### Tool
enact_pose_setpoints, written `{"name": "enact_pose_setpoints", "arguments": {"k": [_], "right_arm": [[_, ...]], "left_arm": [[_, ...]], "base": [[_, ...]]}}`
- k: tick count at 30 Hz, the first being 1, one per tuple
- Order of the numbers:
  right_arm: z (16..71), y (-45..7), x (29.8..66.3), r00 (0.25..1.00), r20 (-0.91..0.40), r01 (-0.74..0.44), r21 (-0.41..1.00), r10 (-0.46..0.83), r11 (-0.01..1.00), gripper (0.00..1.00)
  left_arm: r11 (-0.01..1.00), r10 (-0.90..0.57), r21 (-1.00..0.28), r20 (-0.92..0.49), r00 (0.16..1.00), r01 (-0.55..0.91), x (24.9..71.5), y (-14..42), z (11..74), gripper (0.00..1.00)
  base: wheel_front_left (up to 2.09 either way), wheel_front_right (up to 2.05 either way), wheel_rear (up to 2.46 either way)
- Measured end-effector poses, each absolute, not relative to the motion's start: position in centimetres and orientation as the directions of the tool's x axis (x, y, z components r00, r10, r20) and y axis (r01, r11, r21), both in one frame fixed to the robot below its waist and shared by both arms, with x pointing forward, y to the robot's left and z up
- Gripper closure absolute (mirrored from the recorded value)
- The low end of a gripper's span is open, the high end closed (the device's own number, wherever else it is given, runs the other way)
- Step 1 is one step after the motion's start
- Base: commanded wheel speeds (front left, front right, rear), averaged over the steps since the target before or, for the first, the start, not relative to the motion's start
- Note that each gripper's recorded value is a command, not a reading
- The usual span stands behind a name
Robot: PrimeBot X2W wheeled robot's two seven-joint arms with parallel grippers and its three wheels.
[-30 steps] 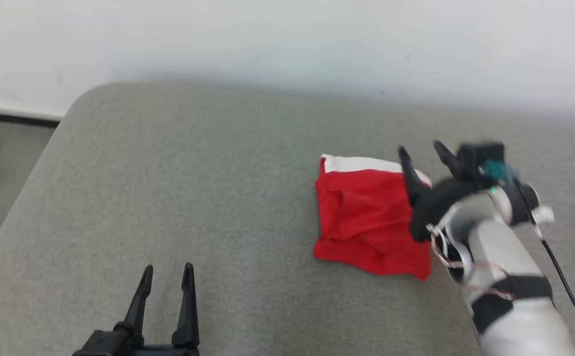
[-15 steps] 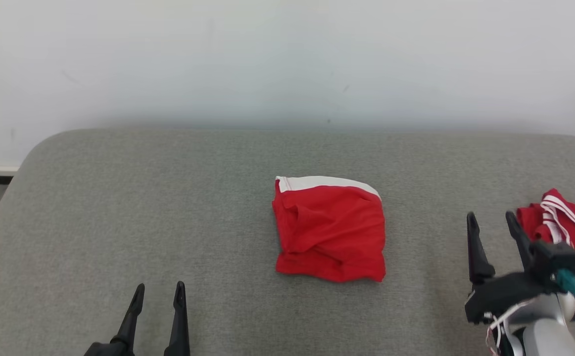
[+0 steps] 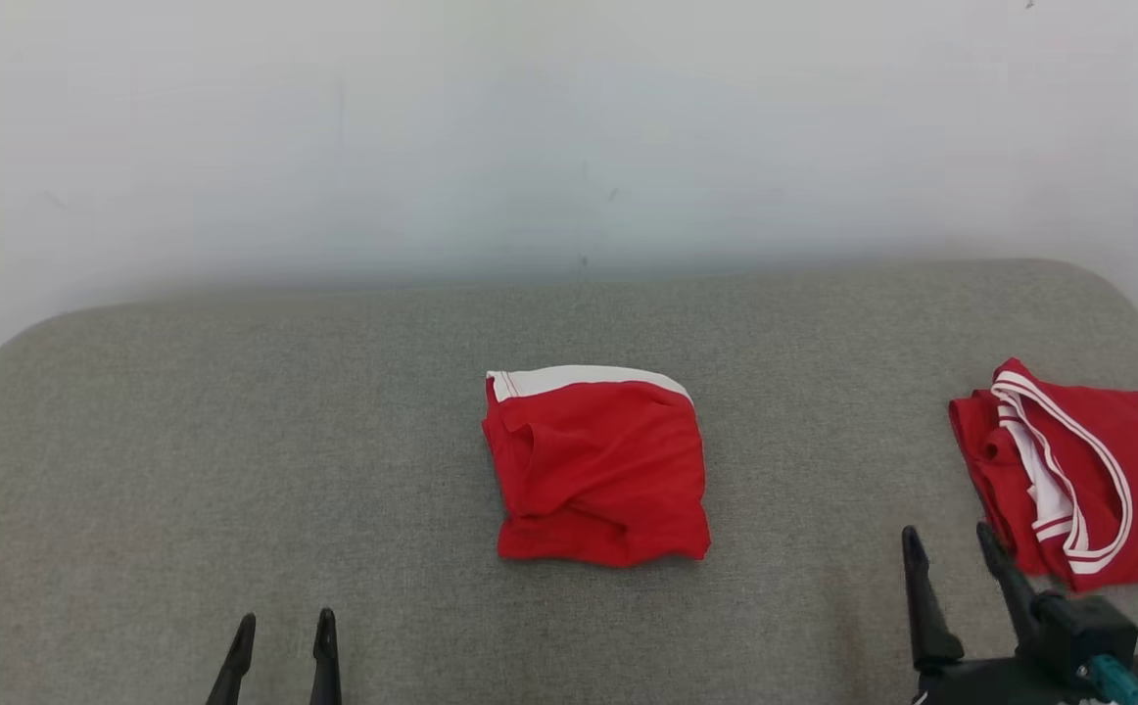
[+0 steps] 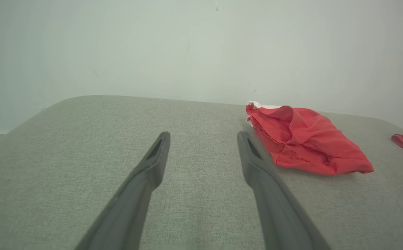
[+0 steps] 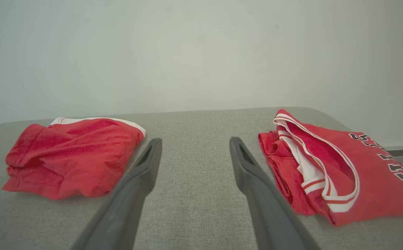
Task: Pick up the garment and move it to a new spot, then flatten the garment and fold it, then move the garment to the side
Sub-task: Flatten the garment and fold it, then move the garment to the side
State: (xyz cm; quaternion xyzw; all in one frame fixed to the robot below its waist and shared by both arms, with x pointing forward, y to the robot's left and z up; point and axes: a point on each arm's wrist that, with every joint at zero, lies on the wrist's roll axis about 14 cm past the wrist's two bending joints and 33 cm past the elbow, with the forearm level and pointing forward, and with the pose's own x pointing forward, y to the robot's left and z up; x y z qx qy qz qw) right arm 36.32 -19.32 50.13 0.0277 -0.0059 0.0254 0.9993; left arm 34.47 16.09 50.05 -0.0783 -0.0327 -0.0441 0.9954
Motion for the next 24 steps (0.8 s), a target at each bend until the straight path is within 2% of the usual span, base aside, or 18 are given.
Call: {"name": "enact_pose_setpoints", "arguments": {"k": [11,24], "right_arm": [[48.7,-18.0,34.8,0.997,-0.019,-0.072,0.088,0.074,0.993,0.00],[48.3,-18.1,35.0,0.997,-0.036,-0.061,0.101,0.065,0.993,0.00]], "left_arm": [[0.987,-0.053,-0.150,0.049,0.997,0.060,33.8,17.2,49.3,0.00],[0.987,-0.043,-0.152,0.039,0.998,0.049,33.7,17.4,49.0,0.00]], "base": [[0.00,0.00,0.00],[0.00,0.00,0.00]]}}
